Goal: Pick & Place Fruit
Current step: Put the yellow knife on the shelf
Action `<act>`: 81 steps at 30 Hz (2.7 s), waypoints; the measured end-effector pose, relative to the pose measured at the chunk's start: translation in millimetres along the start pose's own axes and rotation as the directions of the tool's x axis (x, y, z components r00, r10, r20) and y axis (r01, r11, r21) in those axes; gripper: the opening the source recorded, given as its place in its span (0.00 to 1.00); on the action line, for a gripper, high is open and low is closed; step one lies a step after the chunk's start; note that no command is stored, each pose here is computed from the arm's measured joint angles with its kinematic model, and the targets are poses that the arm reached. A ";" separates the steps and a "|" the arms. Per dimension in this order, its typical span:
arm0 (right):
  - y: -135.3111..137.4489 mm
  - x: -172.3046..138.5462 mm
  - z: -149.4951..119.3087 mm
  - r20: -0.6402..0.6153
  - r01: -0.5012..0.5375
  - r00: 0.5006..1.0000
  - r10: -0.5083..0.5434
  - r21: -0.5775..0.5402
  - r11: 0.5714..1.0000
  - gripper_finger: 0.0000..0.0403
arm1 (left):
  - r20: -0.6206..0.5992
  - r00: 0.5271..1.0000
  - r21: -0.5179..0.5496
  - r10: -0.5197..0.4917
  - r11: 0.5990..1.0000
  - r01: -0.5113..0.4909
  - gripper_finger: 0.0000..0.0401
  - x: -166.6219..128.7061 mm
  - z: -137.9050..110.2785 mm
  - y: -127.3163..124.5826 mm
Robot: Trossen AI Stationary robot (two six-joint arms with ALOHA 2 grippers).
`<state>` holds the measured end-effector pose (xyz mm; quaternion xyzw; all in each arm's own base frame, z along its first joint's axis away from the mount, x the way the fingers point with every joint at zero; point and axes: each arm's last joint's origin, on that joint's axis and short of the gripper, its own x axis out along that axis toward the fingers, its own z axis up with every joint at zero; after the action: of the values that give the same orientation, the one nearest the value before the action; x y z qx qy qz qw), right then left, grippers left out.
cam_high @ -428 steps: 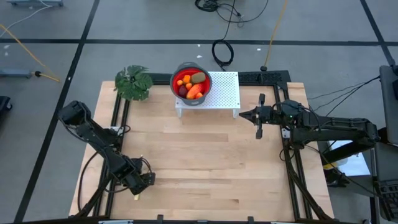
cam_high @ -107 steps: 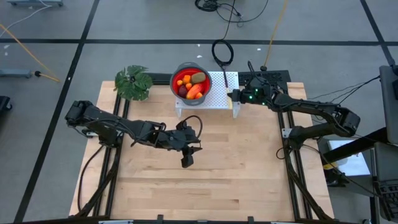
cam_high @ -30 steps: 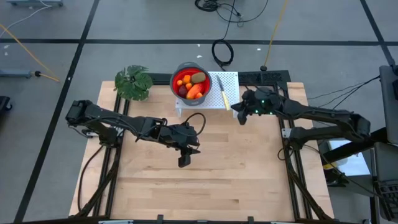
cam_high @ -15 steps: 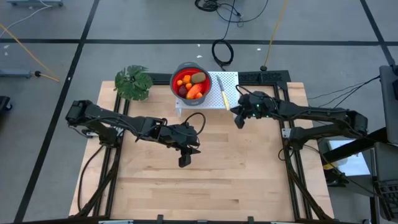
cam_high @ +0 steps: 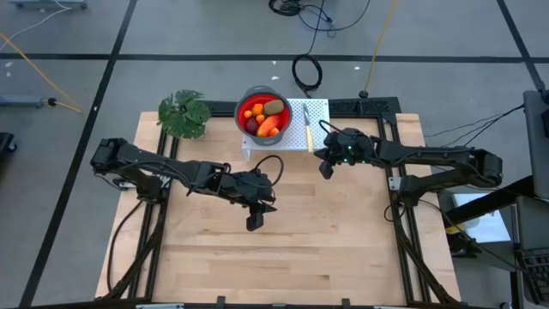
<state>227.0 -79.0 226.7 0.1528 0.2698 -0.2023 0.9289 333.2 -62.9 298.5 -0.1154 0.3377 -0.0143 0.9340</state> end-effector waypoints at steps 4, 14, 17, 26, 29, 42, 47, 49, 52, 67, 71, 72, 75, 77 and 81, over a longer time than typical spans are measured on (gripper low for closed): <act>-0.1 -0.1 -0.3 -0.003 0.001 1.000 -0.001 0.000 1.000 0.00 | 0.000 1.000 0.001 0.000 1.000 0.000 0.34 0.0 0.0 0.0; 2.3 -0.2 -0.9 -0.022 -0.079 0.997 0.079 0.020 0.997 0.00 | 0.001 1.000 0.008 0.003 1.000 -0.003 0.34 0.0 0.2 0.4; 2.3 -0.2 -0.6 -0.020 -0.079 0.997 0.080 0.020 0.997 0.00 | 0.001 1.000 0.008 0.003 1.000 -0.003 0.34 0.0 0.1 0.4; 3.8 8.5 1.5 0.007 -0.113 0.994 0.113 0.017 0.993 0.00 | 0.001 1.000 0.000 0.003 1.000 -0.003 0.34 0.0 0.2 0.4; 3.4 13.9 -1.1 -0.012 -0.109 0.994 0.109 0.018 0.994 0.00 | 0.002 1.000 -0.007 0.002 1.000 -0.002 0.34 0.0 0.2 0.4; 3.9 15.3 2.8 0.031 -0.110 0.993 0.110 -0.011 0.994 0.00 | 0.002 1.000 -0.012 0.002 1.000 -0.002 0.34 0.0 0.2 0.4; 0.7 15.2 7.2 0.075 -0.084 0.994 0.085 -0.015 0.996 0.00 | 0.005 1.000 -0.011 0.001 1.000 -0.001 0.34 0.0 0.6 0.3; -1.0 15.2 8.0 0.080 -0.079 0.994 0.080 -0.013 0.997 0.00 | 0.011 1.000 -0.011 -0.001 1.000 0.001 0.34 0.0 1.1 0.1; -3.0 15.2 8.4 0.082 -0.074 0.994 0.074 -0.008 0.997 0.00 | 0.014 1.000 -0.009 -0.002 1.000 0.002 0.34 0.0 1.4 0.0; 0.9 13.9 5.5 0.039 -0.157 0.987 0.158 -0.039 0.987 0.00 | 0.015 1.000 -0.009 -0.003 1.000 0.003 0.34 0.0 1.6 -0.1; -1.2 14.0 6.0 0.044 -0.141 0.989 0.143 -0.055 0.988 0.00 | 0.015 1.000 -0.009 -0.003 1.000 0.003 0.34 0.0 1.6 -0.1; -1.5 14.0 6.2 0.045 -0.138 0.989 0.141 -0.059 0.989 0.00 | 0.015 1.000 -0.009 -0.003 1.000 0.003 0.34 0.0 1.6 -0.1; -3.8 14.0 6.6 0.047 -0.129 0.990 0.133 -0.078 0.989 0.00 | 0.015 1.000 -0.009 -0.003 1.000 0.003 0.34 0.0 1.6 -0.1; -6.1 14.0 7.2 0.050 -0.122 0.991 0.126 -0.076 0.990 0.00 | 0.015 1.000 -0.009 -0.003 1.000 0.003 0.34 0.0 1.6 -0.1; -10.8 14.0 8.2 0.054 -0.105 0.992 0.110 -0.091 0.990 0.00 | 0.015 1.000 -0.009 -0.003 1.000 0.003 0.34 0.0 1.5 -0.1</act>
<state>236.4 -95.7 223.5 0.1203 0.2420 -0.1443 0.9519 334.2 -62.6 299.7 -0.1204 0.3306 -0.0133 0.9360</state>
